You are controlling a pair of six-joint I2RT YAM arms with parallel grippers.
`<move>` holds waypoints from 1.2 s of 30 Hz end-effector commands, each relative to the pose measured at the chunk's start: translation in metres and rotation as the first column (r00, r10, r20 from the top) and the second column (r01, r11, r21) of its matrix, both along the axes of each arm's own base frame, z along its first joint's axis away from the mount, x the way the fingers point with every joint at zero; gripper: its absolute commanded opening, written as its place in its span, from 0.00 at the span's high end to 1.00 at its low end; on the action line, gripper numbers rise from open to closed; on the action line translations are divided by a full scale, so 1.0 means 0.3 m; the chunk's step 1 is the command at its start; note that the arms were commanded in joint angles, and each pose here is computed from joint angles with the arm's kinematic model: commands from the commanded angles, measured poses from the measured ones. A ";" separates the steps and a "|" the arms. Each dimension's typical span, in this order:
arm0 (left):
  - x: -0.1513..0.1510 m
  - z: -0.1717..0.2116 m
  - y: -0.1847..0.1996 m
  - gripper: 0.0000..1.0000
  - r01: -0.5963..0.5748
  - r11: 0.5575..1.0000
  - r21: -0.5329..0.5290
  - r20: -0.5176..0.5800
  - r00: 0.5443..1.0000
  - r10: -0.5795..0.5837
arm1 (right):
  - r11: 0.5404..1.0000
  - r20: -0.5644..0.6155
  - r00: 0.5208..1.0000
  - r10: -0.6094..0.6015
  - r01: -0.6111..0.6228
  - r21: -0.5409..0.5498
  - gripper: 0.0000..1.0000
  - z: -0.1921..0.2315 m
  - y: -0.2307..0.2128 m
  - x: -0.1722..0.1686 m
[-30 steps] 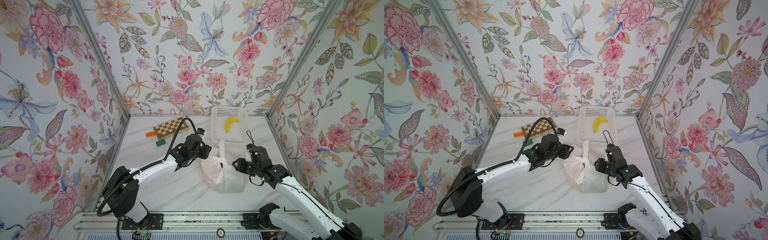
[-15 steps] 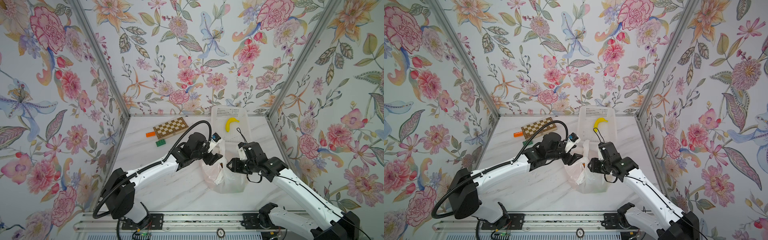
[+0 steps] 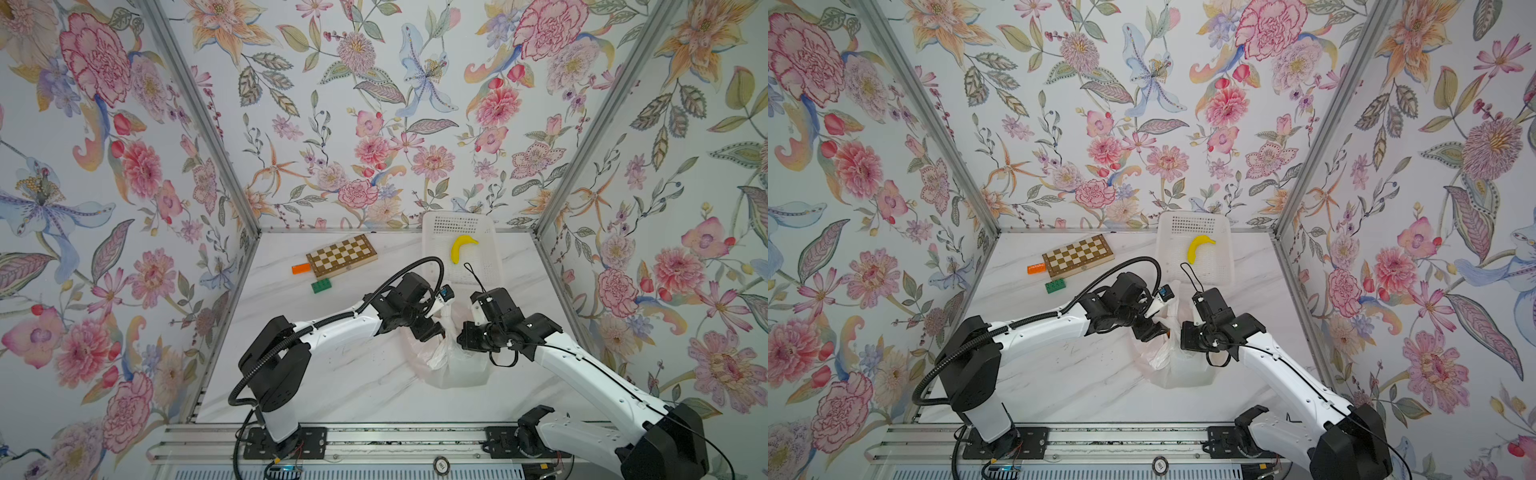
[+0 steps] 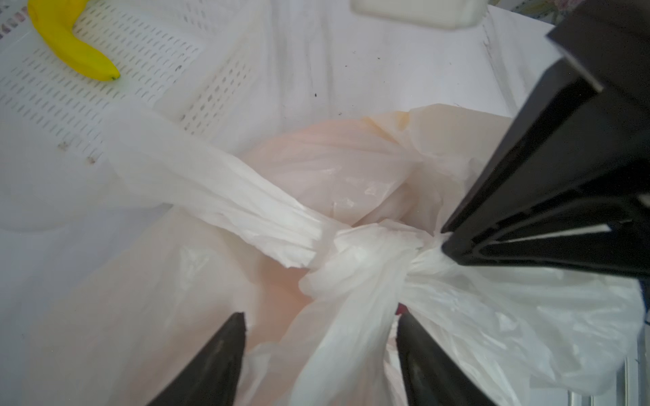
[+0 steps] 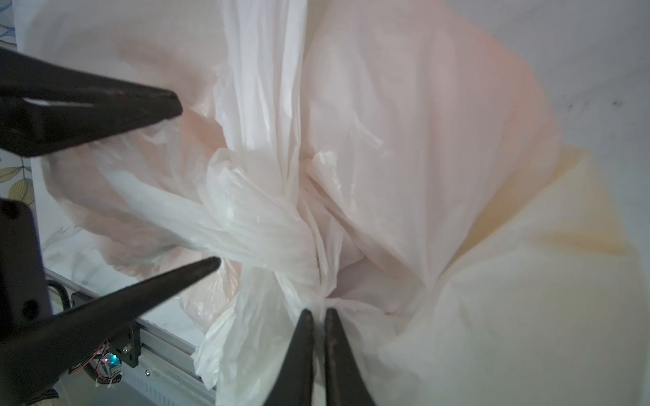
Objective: Untie the knot of the plastic bag and take out the fruit
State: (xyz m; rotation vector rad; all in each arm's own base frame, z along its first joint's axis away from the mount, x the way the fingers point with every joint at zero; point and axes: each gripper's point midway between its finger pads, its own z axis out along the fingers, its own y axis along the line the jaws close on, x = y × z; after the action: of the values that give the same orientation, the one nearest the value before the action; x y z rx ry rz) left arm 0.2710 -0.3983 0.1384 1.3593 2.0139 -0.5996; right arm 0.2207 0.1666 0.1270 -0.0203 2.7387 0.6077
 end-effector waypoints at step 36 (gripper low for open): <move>0.215 0.378 0.110 0.24 -0.242 0.857 -0.455 0.000 0.962 0.272 | 0.993 0.211 0.977 -0.005 -0.020 0.115 0.64 0.227 0.056 0.030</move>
State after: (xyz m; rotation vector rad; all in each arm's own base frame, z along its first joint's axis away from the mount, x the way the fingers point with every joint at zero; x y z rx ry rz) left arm 0.3507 -0.3543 0.2190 0.5643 2.0081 -0.8070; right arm 0.2183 0.1788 0.1725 -0.0416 2.5477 0.7200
